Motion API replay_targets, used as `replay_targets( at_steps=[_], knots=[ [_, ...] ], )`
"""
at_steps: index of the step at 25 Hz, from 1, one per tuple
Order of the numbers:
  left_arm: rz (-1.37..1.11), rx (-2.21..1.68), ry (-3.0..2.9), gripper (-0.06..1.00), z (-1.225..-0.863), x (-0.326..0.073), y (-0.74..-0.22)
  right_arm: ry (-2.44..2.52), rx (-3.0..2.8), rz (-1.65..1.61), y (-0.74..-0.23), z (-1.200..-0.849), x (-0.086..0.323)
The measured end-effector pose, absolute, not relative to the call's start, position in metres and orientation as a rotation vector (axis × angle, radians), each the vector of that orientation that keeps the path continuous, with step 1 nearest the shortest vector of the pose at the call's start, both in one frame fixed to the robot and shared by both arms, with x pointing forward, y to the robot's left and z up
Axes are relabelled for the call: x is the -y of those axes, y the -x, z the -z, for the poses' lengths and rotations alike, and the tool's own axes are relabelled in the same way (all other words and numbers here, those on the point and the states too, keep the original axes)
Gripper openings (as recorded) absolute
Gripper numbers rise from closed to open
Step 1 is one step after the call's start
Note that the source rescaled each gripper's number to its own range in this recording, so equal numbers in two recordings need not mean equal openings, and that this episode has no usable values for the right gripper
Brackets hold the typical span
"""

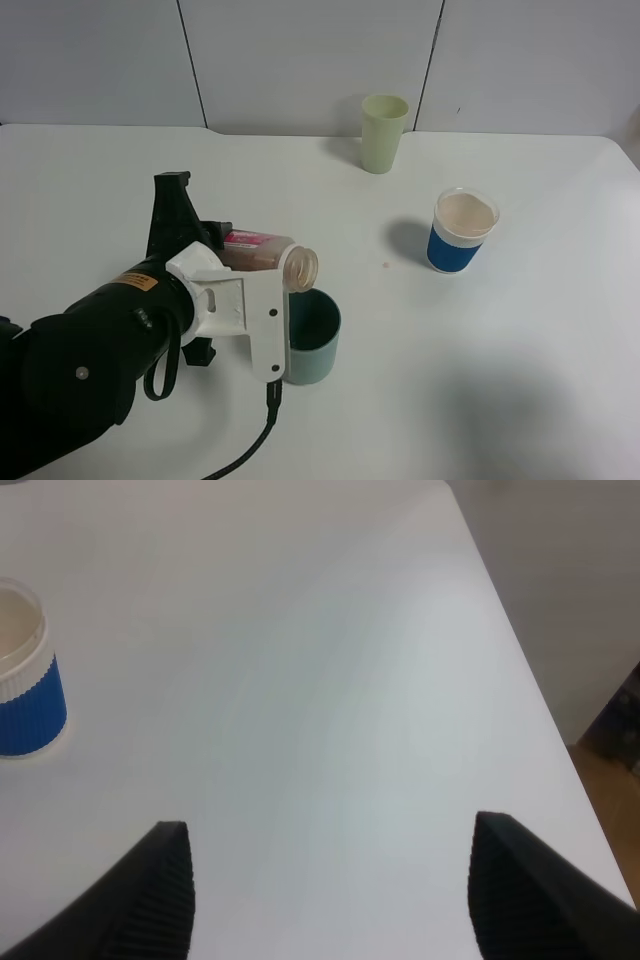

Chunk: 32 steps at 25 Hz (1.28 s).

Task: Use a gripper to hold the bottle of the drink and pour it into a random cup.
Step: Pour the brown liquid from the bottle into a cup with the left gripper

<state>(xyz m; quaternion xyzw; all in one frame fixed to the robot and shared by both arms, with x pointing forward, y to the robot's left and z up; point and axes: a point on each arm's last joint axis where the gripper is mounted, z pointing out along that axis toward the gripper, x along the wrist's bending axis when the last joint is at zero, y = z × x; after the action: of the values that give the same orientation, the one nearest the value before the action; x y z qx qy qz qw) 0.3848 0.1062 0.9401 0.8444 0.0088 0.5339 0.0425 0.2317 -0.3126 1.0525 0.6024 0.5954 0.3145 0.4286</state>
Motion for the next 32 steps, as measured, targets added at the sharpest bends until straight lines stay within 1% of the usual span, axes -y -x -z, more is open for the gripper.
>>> replay_targets(
  at_steps=[8,19,32],
  knots=[
    [-1.684,0.011,-2.583,0.04,-0.9423,-0.1071,-0.3859,-1.504,-1.486,-0.785,-0.2317,-1.0525,0.3126],
    [-1.735,0.170,-2.606,0.04,-0.9437,-0.1059,-0.3864,-1.504,-1.486,-0.785,-0.2317,-1.0525,0.3126],
    [-1.773,0.192,-2.609,0.04,-0.9452,-0.1071,-0.3871,-1.504,-1.486,-0.785,-0.2317,-1.0525,0.3126]
  ],
)
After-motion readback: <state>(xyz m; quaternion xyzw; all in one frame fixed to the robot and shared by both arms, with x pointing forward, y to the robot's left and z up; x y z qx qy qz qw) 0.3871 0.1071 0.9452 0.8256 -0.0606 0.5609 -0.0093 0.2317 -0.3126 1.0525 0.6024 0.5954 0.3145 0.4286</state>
